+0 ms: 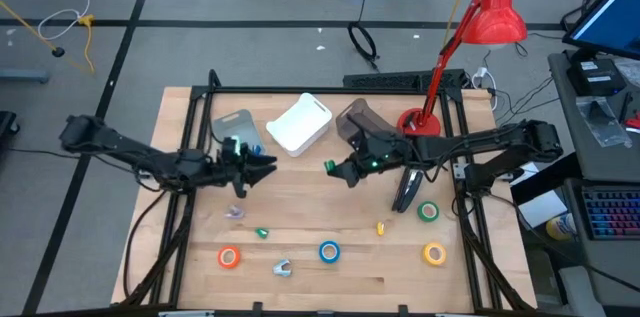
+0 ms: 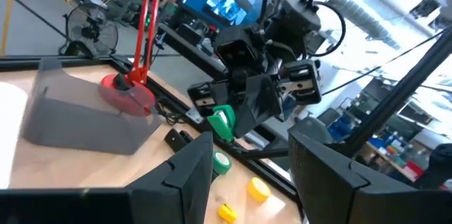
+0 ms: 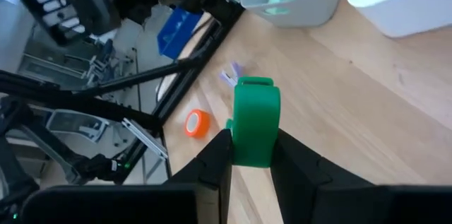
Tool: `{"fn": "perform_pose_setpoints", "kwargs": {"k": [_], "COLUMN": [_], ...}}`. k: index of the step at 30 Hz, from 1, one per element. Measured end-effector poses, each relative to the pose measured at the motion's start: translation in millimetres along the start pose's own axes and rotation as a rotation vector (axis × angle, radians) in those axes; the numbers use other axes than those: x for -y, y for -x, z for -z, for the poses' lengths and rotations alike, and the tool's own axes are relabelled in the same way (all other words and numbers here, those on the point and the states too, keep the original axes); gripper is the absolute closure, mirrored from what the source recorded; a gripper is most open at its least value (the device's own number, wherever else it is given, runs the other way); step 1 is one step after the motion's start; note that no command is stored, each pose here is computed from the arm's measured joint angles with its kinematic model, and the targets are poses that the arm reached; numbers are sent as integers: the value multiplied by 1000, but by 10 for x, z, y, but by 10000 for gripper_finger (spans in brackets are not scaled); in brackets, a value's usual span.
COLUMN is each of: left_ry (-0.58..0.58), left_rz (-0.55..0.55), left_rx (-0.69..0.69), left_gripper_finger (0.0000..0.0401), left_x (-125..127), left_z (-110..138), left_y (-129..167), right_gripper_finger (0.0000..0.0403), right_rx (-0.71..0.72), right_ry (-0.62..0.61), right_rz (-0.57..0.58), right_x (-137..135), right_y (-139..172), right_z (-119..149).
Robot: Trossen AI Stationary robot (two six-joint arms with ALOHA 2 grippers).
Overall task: Pick and place Stapler, Stapler remover, tape
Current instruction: Put the top green small stapler into the gray bin
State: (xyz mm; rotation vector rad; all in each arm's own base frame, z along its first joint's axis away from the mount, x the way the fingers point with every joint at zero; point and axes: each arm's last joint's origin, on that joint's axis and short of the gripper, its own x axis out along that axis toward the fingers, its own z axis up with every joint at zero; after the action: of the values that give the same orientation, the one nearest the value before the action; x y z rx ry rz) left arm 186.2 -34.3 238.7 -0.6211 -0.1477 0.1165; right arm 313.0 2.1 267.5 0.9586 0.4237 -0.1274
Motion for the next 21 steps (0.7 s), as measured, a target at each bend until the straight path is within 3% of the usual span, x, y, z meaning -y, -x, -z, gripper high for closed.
{"fn": "perform_pose_setpoints", "kwargs": {"k": [9,15,21], "left_ry": [-81,-33,-2], "left_rz": [40,86,68], "left_rx": [-70,-153,-182], "left_gripper_finger": [215,215,215], "left_x": [158,134,98], "left_z": [-58,6,49], "left_y": [-525,-742,-929], "right_gripper_finger": [334,333,333], "right_rx": [16,28,61], "right_ry": [30,49,66], "right_rz": [-25,-43,-135], "right_x": [-23,-41,-120], "right_y": [0,1,11], "right_z": [-16,-28,-73]}}
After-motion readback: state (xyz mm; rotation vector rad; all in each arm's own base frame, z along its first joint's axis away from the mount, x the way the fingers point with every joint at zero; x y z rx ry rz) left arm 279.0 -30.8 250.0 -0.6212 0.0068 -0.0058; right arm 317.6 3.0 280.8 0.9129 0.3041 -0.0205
